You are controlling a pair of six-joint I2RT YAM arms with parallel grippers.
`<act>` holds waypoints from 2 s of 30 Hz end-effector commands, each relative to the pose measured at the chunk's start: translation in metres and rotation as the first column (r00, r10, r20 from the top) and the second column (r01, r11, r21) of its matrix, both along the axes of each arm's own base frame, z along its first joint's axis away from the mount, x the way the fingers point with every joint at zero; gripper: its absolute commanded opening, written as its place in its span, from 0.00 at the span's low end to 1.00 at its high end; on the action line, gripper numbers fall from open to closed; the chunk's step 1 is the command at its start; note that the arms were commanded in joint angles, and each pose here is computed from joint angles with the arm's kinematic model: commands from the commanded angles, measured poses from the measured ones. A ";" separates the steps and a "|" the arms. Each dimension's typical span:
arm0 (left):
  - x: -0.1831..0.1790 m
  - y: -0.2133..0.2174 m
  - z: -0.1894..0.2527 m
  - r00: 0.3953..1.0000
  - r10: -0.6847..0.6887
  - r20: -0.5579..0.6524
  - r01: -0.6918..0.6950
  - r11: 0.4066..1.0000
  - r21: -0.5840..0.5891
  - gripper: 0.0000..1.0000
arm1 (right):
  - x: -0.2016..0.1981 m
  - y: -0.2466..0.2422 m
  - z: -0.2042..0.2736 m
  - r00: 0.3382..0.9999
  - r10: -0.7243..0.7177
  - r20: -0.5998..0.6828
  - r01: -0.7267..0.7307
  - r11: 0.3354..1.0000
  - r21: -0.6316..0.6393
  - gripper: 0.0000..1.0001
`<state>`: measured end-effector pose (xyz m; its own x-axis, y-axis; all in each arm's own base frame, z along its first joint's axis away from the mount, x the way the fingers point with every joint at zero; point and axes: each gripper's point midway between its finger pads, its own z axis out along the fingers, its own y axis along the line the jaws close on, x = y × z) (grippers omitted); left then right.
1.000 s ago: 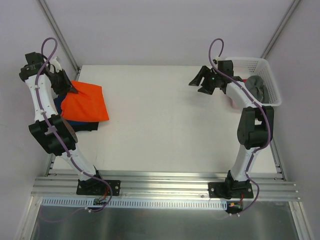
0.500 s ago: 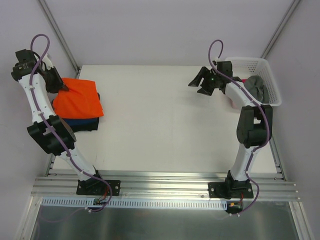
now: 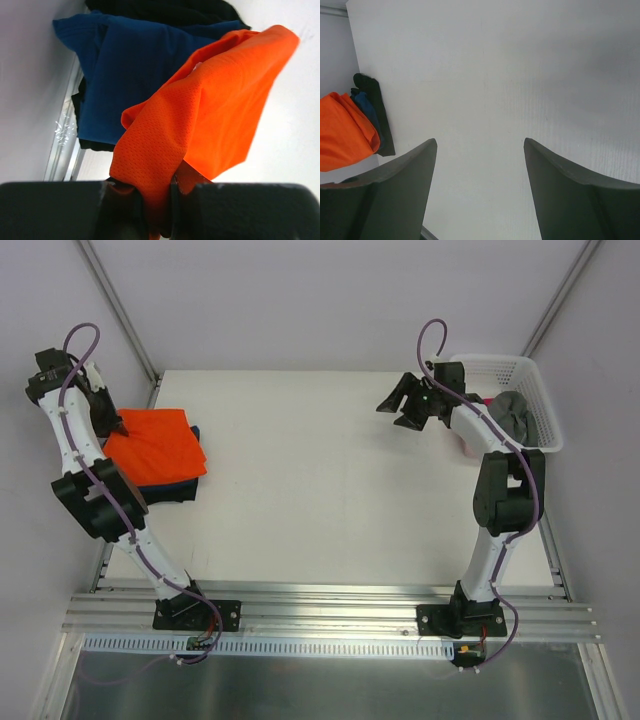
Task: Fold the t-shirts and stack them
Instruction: Neatly place the folded tshirt to the corner
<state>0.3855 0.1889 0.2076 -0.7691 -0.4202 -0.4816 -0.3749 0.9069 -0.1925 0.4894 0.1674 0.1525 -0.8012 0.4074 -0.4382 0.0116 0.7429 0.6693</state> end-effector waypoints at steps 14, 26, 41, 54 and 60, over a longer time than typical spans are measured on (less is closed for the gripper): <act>0.009 0.060 -0.024 0.991 0.092 -0.098 -0.070 0.976 0.207 0.00 | -0.002 0.002 0.015 0.999 0.012 0.043 -0.014 0.999 0.029 0.75; 0.028 0.064 -0.053 0.987 0.052 -0.150 -0.017 0.973 0.231 0.23 | -0.006 -0.001 0.012 0.999 0.013 0.045 -0.014 1.000 0.007 0.74; 0.038 0.059 -0.001 0.997 0.068 -0.036 -0.052 0.941 0.334 0.99 | -0.009 0.004 0.020 0.997 0.028 0.073 -0.028 1.000 -0.010 0.75; 0.097 -0.022 0.025 0.992 -0.123 0.018 0.102 0.892 0.440 0.99 | -0.012 0.006 0.031 0.996 0.028 0.090 -0.025 0.999 -0.033 0.75; 0.086 -0.066 0.044 0.980 -0.193 0.047 0.155 0.893 0.423 0.99 | -0.017 0.007 0.039 0.993 0.044 0.105 -0.038 0.997 -0.062 0.75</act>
<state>0.4908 0.1280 0.2188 -0.7900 -0.0308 -0.6123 -0.1871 0.9632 0.1929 0.4740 0.1717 0.1442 -0.8120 0.3681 -0.4530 -0.0048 0.7719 0.6357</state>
